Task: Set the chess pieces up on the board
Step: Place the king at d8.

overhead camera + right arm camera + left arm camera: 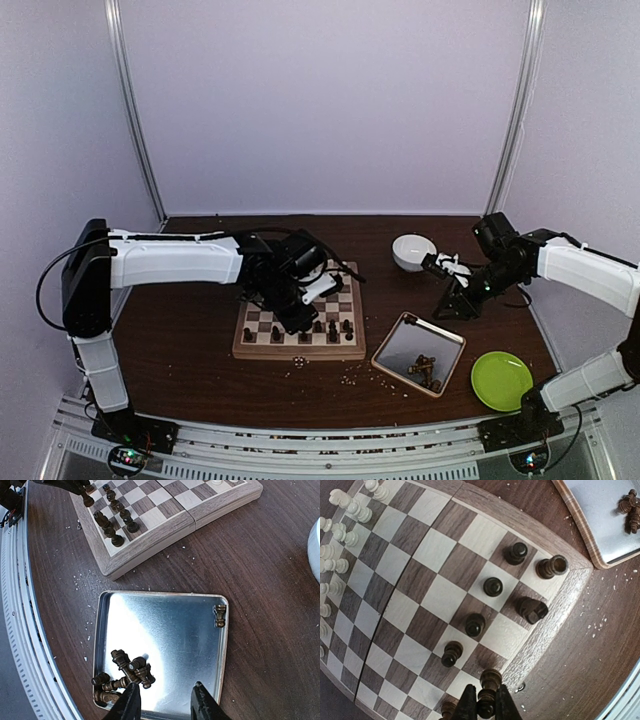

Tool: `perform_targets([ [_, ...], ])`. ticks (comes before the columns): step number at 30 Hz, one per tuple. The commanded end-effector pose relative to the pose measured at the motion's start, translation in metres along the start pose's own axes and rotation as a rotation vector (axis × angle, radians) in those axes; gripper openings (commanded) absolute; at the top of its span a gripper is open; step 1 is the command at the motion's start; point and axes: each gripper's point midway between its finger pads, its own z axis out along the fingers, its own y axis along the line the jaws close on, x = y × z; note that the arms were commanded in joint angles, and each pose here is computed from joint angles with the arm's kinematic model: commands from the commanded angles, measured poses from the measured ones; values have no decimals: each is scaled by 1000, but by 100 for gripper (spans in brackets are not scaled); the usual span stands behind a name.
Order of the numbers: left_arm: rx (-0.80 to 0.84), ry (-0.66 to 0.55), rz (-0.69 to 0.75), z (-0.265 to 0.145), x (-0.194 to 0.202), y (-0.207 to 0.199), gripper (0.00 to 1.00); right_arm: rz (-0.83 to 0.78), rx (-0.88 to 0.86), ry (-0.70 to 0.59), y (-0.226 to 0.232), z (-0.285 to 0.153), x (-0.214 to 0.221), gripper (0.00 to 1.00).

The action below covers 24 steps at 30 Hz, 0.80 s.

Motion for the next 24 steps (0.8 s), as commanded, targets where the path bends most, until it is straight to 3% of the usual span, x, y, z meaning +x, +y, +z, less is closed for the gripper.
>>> perform_targets([
  [1,1,-64,-3,-6,-19,2,0,0,10,13,-4,3,5,35],
  [24,18,-74,-65,1,-14,9,2,3,-4,27,-3,6,7,35],
])
